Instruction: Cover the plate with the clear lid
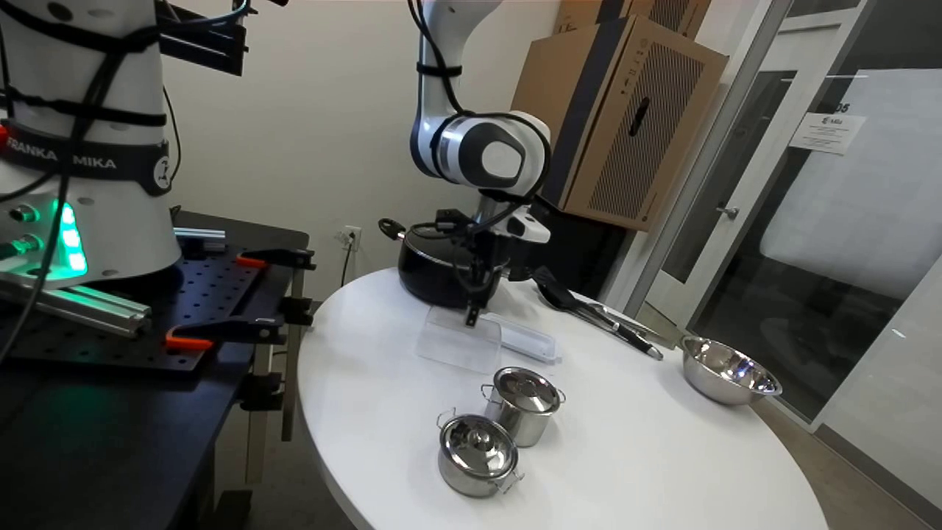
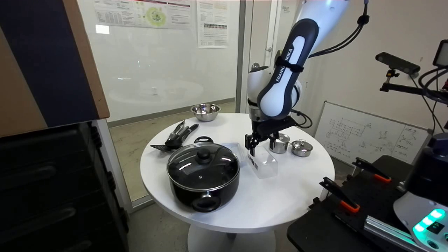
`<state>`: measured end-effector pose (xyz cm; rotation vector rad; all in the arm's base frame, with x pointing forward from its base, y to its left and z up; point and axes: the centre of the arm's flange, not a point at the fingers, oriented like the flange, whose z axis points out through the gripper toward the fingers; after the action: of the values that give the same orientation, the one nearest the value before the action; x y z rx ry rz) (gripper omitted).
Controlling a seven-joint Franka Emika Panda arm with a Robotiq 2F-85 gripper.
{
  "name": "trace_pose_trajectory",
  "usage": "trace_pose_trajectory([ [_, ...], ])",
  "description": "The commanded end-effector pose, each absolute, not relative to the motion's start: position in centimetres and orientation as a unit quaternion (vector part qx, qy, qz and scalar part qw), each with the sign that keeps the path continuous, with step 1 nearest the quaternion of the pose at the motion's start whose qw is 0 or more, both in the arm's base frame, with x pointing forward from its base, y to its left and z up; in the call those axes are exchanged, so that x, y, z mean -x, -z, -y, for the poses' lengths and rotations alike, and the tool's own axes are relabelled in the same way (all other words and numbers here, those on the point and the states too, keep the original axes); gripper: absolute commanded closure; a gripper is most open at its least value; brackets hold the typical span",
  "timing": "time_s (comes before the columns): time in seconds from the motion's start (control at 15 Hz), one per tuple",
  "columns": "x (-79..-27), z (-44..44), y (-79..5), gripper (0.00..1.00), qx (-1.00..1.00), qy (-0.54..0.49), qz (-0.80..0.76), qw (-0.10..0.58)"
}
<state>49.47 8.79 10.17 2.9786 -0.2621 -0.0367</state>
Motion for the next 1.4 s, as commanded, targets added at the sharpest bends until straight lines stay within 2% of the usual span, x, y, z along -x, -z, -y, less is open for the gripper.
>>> trace_pose_trajectory([
  [0.0,-50.2,-8.8,-9.2,0.00,-0.994,0.006,0.078,0.073],
  [1.33,-50.4,-8.7,-6.6,0.00,-0.992,0.025,0.097,0.078],
])
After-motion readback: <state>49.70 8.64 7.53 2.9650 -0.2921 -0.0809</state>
